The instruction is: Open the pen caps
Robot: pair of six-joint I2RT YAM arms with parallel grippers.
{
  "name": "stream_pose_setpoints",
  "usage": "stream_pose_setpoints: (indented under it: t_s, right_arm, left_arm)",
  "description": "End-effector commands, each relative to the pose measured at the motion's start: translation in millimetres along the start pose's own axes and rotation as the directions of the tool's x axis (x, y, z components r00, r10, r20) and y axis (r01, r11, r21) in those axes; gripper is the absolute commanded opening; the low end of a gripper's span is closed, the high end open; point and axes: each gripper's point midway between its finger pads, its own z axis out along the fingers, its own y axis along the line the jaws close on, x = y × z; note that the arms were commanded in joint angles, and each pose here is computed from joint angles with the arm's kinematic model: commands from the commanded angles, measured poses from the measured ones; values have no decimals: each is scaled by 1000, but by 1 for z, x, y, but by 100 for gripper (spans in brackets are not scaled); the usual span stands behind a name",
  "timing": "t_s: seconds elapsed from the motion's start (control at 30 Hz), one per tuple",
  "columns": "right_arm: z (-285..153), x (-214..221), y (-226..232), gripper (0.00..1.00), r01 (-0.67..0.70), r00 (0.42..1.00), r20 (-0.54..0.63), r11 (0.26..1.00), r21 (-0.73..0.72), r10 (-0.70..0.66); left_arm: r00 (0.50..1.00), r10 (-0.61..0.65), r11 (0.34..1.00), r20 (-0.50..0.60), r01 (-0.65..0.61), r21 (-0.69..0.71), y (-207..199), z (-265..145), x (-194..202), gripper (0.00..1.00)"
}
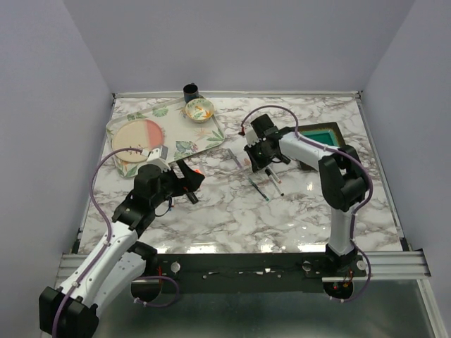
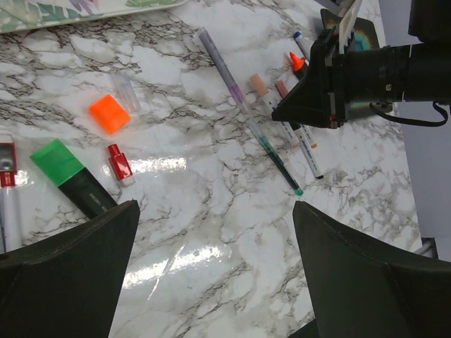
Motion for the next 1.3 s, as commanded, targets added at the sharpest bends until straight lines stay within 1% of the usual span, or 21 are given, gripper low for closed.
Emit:
stream_pose_setpoints:
  t_s: [0.0,0.03,0.1,0.13,0.2,0.23,0.27,0.3,0.33,0.37,0.43,0.47,0.57,0.7,0.83,1.07,1.2,1.27]
  right_arm:
    - [-43,-36,16,1,-3,987,161,996,-92,17]
    - [-53,-38,17,1,-2,983,184,995,-104,21]
    - [-63,-38,27,0,28,978,208,984,-174,8]
    - [-70,-37,32,1,51,975,221,979,-198,-6]
    - [-78,-31,56,1,131,970,238,937,-324,-54]
    - [-81,-29,64,0,159,967,246,916,-368,-69]
    - [-86,-27,77,1,192,962,262,878,-438,-80]
    - [-88,-21,83,1,194,966,245,858,-476,-83]
    - [-90,-20,87,0,210,964,252,840,-501,-90]
    - [-94,-18,95,0,228,960,262,808,-543,-95]
    - [-97,-16,102,0,238,959,269,780,-579,-92]
    - [-102,-15,109,0,252,955,282,751,-610,-92]
    - [-110,-17,115,0,266,950,301,721,-640,-83]
    - [-114,-17,118,1,274,947,309,709,-649,-83]
    - [-112,-16,118,0,264,952,297,708,-656,-79]
    - [-111,-17,118,1,248,956,286,708,-661,-67]
    - [-110,-19,116,0,241,956,289,720,-651,-60]
    - [-110,-19,115,0,228,958,283,723,-652,-47]
  left_arm:
    - [996,-75,992,-48,79,97,-13,12,13,99]
    - [995,-85,987,-47,91,134,-19,15,12,99]
    - [989,-134,980,-69,143,140,-18,24,20,99]
    - [989,-143,973,-47,149,176,-24,28,13,99]
    - [980,-187,963,-69,196,183,-24,38,18,98]
    - [980,-193,955,-43,198,219,-31,41,10,97]
    - [976,-209,954,-62,218,207,-28,49,15,96]
    - [972,-228,949,-64,237,207,-29,53,13,95]
    - [970,-238,945,-50,243,220,-32,57,7,94]
    - [965,-253,943,-63,261,205,-28,64,11,94]
    - [956,-289,924,-54,293,248,-39,70,3,91]
    - [951,-299,921,-74,308,240,-38,75,9,90]
    - [942,-327,910,-79,336,243,-45,87,10,89]
    - [935,-344,897,-91,355,263,-60,97,15,89]
    - [928,-369,881,-54,368,298,-71,102,8,88]
    - [932,-360,874,-42,353,335,-91,103,3,85]
    - [933,-359,868,-41,350,352,-94,99,4,76]
    - [930,-367,870,-28,353,344,-91,94,2,74]
